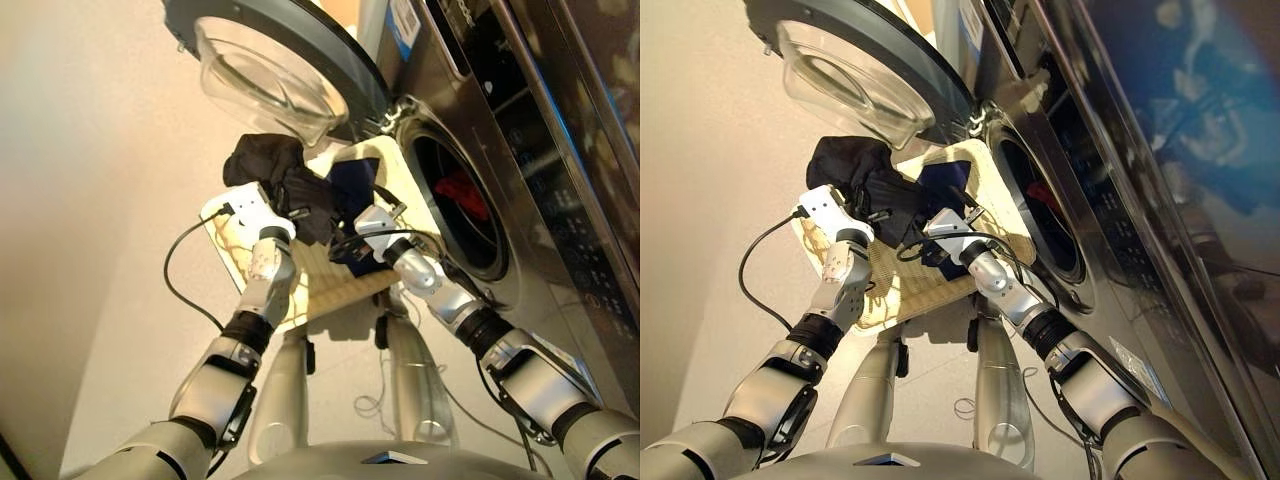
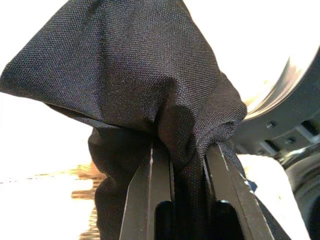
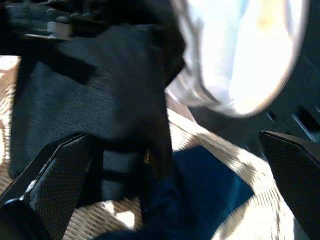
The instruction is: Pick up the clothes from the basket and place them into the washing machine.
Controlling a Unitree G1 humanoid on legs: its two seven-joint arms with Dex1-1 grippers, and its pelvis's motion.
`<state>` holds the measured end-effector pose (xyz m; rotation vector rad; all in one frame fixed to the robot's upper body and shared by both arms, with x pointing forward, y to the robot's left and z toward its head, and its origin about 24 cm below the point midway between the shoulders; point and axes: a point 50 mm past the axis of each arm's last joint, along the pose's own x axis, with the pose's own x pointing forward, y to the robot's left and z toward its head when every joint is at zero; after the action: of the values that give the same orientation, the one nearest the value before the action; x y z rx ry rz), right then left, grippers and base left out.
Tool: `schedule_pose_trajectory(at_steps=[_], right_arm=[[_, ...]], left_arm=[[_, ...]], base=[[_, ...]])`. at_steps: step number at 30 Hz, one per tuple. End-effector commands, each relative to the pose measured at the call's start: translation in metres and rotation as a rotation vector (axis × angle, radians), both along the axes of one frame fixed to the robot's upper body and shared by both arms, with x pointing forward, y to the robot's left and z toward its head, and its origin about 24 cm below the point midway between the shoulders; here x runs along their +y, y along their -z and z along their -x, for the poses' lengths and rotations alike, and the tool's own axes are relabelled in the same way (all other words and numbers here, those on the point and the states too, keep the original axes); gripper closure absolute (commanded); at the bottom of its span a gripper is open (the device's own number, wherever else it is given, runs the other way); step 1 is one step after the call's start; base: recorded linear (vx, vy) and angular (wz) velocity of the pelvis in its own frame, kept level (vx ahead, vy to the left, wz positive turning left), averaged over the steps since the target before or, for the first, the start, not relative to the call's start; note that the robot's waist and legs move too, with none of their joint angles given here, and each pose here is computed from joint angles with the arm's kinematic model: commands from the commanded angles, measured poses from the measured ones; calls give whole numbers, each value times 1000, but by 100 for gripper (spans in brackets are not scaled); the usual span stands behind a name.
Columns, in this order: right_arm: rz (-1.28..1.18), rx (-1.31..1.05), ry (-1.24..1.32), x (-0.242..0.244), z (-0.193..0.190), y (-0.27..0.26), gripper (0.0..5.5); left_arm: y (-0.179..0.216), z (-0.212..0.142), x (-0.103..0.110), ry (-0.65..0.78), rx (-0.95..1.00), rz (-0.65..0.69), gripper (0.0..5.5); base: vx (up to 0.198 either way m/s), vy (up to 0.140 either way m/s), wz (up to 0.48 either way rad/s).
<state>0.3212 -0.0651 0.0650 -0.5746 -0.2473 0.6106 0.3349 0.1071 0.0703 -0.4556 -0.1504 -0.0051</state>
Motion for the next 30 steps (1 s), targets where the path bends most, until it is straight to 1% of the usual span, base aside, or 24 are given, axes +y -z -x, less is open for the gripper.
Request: schedule_pose_trajectory(at_steps=[1,7,10,14,20,21,22,23,27,30], right_arm=[[16,-40,-101,30,4,-5,0],[34,39,-186,51,7,1,0],[56,55,-202,58,8,5,0],[61,71,-167,60,4,8,0],[115,132,-103,58,1,29,0],[122,139,-82,57,0,33,317],[125,142,-66,56,0,35,464],[127,149,-51,55,1,38,550],[145,126,-14,51,-2,39,550],[150,106,50,41,-3,43,550]], left_arm=[[-20,4,-10,53,-133,46,550],[-26,10,-23,146,-161,89,550],[-28,12,-27,176,-171,120,550],[-40,19,-33,238,-224,187,550],[-42,28,-49,344,-241,229,550],[-42,29,-52,363,-241,238,550],[-42,30,-53,372,-240,239,550],[-42,31,-55,379,-241,243,550],[-42,32,-56,387,-242,247,550],[-39,30,-52,354,-230,239,550]], base=[[0,0,0],[0,0,0],[0,0,0],[0,0,0],[0,0,0],[0,0,0],[0,0,0],[0,0,0],[0,0,0],[0,0,0]])
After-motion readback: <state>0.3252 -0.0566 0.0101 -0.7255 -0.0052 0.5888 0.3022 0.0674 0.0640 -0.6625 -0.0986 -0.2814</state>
